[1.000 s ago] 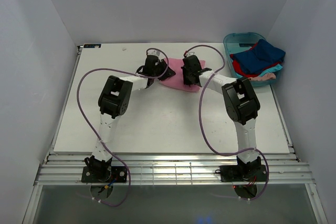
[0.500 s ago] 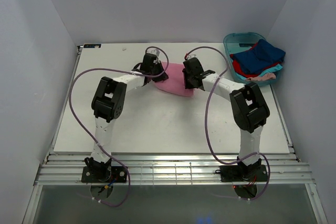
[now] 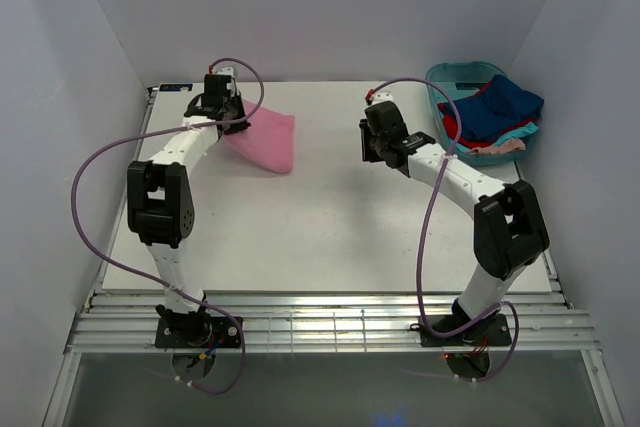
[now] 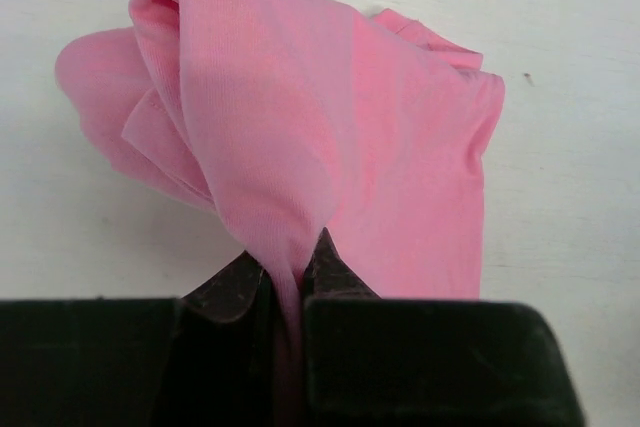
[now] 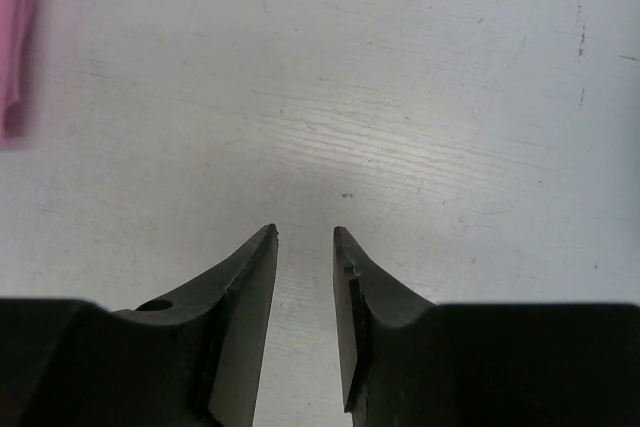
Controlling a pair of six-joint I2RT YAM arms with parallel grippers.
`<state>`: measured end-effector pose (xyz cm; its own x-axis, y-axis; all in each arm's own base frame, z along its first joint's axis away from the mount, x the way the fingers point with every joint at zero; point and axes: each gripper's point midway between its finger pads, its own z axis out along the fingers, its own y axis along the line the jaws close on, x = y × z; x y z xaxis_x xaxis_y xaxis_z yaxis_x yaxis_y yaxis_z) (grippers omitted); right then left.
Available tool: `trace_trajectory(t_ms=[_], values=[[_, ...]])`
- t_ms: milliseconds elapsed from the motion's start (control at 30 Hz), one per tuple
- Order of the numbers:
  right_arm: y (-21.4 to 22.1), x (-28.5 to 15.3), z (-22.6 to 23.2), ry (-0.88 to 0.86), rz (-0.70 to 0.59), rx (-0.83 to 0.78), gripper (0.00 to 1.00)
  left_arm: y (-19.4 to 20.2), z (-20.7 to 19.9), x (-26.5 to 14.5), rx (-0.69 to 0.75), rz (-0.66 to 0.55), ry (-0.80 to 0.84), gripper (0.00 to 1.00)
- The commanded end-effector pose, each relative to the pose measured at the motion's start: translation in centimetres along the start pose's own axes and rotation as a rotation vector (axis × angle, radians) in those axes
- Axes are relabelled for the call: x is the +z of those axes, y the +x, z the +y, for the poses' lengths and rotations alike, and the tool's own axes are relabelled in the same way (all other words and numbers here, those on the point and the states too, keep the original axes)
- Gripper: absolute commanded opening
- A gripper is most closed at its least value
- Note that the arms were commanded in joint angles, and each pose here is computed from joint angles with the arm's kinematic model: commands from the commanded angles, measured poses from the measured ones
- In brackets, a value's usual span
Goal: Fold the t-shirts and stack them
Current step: Put the neatly folded tshirt into the corner of the board with the left arm
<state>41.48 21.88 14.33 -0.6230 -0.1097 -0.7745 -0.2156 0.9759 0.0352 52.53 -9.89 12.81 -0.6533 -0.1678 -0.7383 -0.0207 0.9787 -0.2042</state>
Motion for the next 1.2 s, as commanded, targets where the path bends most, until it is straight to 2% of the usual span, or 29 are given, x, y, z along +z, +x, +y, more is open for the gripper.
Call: trace_trajectory(t_ms=[0,267,400,600,900,1167], values=[[0.0,-1.3,0.2,-0.020,-0.003,-0.005,0.35,-3.9,2.7,-3.5,0.046,-0.067,-0.048,0.09],[0.6,-1.7,0.8,-0.039,0.006,0.002,0.35,-8.2,6.8,-6.6,0.062,-0.140,-0.106,0.09],[0.4,-1.9,1.0,-0.046,0.000,0.002,0.35,-10.8,10.3,-8.4,0.023,-0.191,-0.147,0.09],[0.9,-1.7,1.5,-0.054,0.015,-0.001,0.35,-13.6,11.6,-10.0,0.017,-0.232,-0.128,0.09],[0.6,-1.7,2.0,-0.059,0.015,-0.008,0.35,-14.3,13.8,-10.0,-0.033,-0.236,-0.115,0.09],[0.7,-1.5,2.5,-0.070,0.023,-0.009,0.35,-15.7,12.5,-10.1,-0.037,-0.258,-0.038,0.09]])
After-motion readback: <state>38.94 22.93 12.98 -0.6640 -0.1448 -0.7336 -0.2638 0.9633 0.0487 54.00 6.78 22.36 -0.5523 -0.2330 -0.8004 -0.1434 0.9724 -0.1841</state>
